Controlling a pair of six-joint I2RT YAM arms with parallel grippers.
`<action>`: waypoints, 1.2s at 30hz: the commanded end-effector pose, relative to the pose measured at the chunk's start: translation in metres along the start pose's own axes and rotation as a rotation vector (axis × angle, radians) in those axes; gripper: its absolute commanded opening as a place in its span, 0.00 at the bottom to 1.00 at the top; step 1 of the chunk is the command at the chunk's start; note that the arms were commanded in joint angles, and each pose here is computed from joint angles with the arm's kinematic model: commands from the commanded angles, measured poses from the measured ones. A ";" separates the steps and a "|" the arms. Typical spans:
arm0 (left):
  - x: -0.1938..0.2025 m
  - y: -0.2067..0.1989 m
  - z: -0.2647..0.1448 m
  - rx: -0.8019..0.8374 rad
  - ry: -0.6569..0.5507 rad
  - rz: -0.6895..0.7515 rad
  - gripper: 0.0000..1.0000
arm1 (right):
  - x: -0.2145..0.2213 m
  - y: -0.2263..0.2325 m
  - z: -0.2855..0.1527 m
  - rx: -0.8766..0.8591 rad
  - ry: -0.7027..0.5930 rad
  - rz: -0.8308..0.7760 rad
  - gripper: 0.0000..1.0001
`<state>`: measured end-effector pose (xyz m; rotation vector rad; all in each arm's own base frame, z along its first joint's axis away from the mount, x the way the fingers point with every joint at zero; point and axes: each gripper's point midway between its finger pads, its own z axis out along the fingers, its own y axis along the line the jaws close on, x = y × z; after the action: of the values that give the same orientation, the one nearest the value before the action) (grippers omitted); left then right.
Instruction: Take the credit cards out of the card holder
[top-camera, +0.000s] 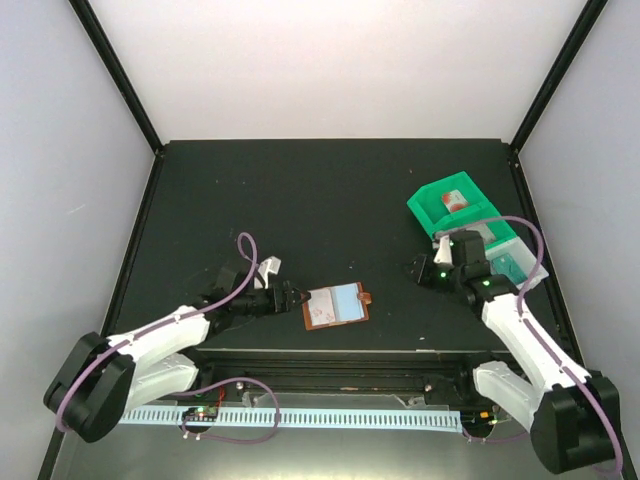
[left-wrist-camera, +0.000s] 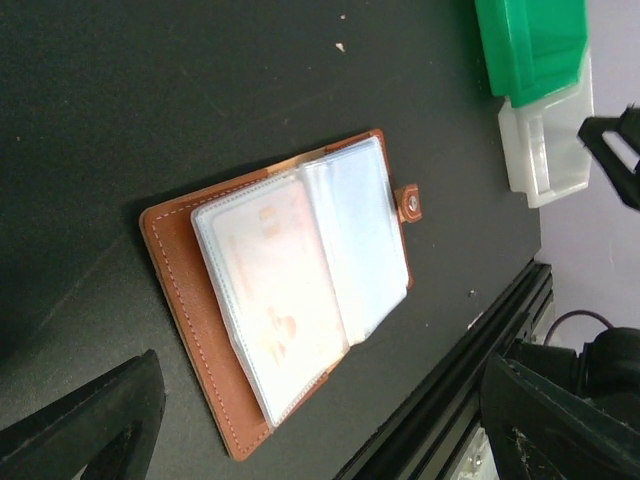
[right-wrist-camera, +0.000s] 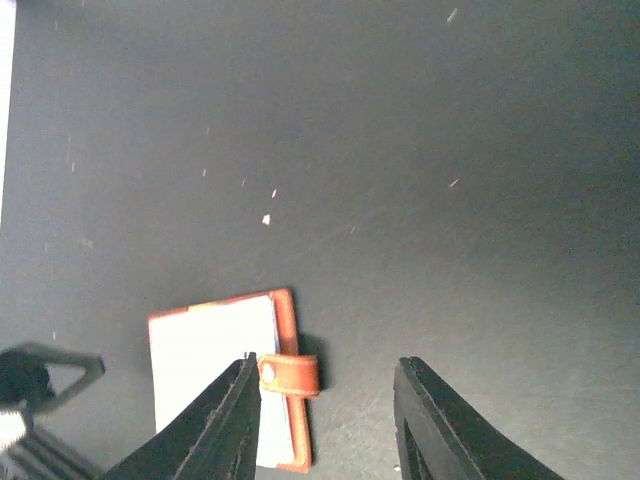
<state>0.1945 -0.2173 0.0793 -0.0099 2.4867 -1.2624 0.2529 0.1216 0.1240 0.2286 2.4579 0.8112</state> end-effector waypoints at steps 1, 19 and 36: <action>-0.007 -0.013 0.008 0.077 -0.023 -0.031 0.88 | 0.021 0.023 0.023 -0.104 0.079 -0.061 0.40; 0.003 -0.017 0.026 0.112 0.035 -0.039 0.88 | 0.085 0.045 0.089 -0.122 0.313 -0.178 0.42; 0.007 0.001 0.023 -0.020 0.063 0.036 0.88 | 0.130 0.049 0.097 -0.127 0.414 -0.209 0.36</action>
<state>0.1881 -0.2360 0.0540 0.0012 2.5631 -1.3075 0.1973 0.2478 0.0314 -0.2644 2.7446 0.9829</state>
